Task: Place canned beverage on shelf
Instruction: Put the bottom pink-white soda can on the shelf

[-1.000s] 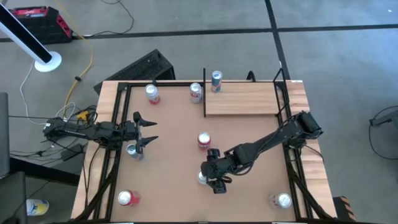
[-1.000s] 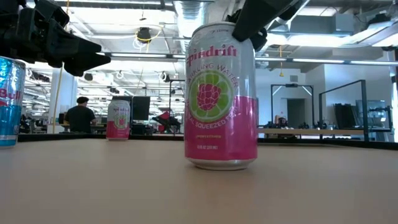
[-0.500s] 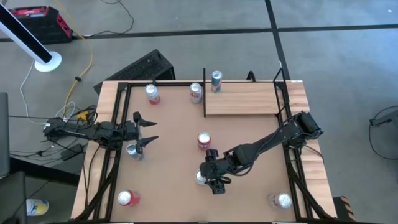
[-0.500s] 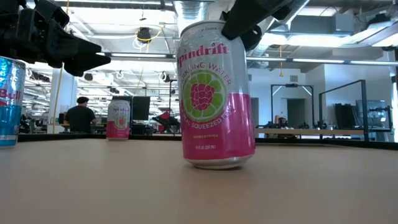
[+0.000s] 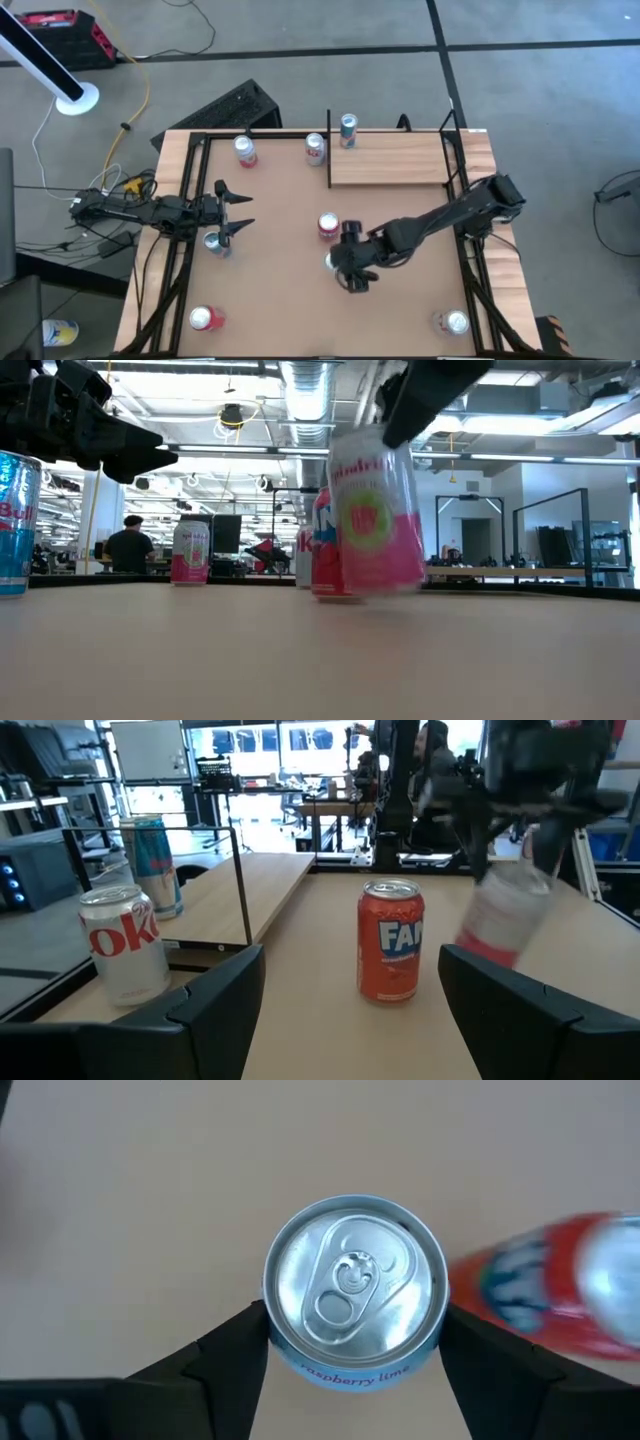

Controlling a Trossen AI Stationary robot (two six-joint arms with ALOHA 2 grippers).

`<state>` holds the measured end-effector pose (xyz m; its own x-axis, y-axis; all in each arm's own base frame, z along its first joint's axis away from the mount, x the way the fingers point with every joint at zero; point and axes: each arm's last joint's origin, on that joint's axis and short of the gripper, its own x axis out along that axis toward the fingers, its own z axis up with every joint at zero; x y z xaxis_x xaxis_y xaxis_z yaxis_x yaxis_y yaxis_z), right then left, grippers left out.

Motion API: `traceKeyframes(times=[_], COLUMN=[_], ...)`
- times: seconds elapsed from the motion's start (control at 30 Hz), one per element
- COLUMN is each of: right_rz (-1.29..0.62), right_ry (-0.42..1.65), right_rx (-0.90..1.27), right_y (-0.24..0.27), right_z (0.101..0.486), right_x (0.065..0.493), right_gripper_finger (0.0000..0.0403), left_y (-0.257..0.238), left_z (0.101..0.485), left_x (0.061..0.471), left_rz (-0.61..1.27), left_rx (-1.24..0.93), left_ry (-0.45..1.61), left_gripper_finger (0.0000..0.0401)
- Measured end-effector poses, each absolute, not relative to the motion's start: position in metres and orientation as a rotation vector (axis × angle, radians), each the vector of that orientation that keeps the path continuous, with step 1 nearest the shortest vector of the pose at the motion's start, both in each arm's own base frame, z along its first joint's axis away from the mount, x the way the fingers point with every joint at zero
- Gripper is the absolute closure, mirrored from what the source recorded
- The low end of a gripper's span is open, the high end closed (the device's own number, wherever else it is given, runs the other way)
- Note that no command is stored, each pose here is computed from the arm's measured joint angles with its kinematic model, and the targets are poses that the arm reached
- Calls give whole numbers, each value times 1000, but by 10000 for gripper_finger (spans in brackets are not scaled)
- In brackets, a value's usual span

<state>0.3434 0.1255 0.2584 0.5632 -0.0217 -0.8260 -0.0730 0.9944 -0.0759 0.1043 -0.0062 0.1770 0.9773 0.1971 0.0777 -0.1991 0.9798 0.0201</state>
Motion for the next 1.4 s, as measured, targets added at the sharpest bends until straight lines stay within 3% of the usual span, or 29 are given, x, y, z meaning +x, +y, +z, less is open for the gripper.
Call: traceKeyframes(times=[0.3, 0.53, 0.83, 1.13, 1.4], right_rz=[-102, -234, -369, -413, -487], right_ry=[887, 806, 697, 736, 759], right_rx=[-17, -9, 1, 136, 194], right_y=[87, 29, -56, -127, -154], right_z=[262, 269, 294, 278, 268], right_x=[269, 229, 209, 196, 189], right_gripper_finger=[116, 117, 117, 117, 117], left_y=[-6, -6, -6, -6, -6], left_z=[177, 178, 178, 177, 177], left_x=[104, 104, 104, 104, 104], left_rz=[200, 200, 200, 200, 200], left_rx=[27, 24, 30, 33, 35], left_ry=[-76, -84, -84, -80, -77], left_gripper_finger=[118, 118, 118, 118, 118])
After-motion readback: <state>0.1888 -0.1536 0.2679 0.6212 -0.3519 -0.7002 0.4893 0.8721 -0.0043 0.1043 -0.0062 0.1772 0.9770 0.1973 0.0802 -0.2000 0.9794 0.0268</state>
